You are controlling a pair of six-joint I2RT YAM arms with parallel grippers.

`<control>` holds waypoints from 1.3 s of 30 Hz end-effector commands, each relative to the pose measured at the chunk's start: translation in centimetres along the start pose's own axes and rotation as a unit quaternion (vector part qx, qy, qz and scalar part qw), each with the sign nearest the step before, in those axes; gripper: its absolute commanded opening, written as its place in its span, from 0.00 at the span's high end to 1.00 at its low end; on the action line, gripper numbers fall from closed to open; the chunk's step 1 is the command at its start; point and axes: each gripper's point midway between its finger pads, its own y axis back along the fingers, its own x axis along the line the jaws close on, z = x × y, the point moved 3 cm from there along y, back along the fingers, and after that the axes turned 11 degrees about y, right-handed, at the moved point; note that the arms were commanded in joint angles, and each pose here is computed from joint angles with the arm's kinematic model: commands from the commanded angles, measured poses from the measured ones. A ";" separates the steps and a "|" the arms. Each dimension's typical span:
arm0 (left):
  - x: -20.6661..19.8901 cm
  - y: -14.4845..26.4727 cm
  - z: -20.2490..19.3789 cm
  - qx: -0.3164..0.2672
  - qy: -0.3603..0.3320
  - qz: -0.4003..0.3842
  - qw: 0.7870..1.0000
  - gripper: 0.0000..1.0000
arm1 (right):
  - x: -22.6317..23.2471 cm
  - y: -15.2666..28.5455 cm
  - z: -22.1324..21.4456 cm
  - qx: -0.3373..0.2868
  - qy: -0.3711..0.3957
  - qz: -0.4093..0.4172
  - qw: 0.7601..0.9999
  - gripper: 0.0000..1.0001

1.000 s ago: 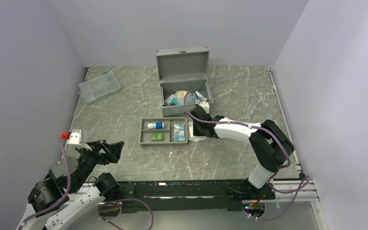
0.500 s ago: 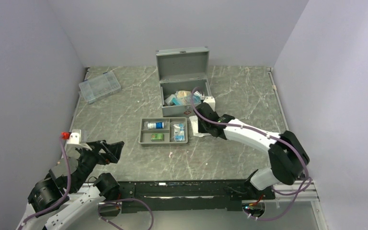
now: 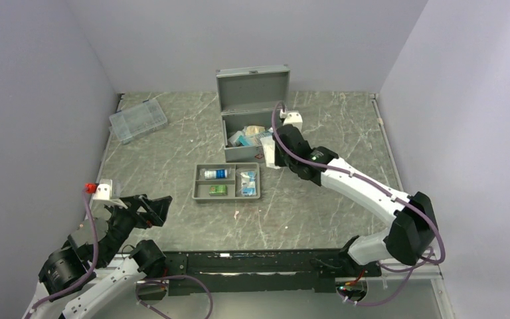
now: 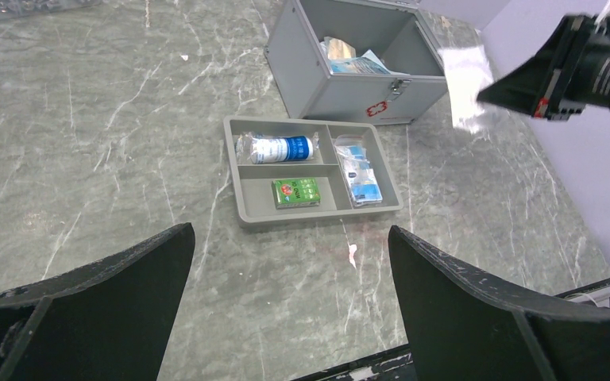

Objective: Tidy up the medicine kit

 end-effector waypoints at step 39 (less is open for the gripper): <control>-0.1 0.1 0.8 -0.017 0.011 0.005 1.000 0.01 | 0.6 -15.2 6.4 0.049 0.006 0.015 0.999 0.63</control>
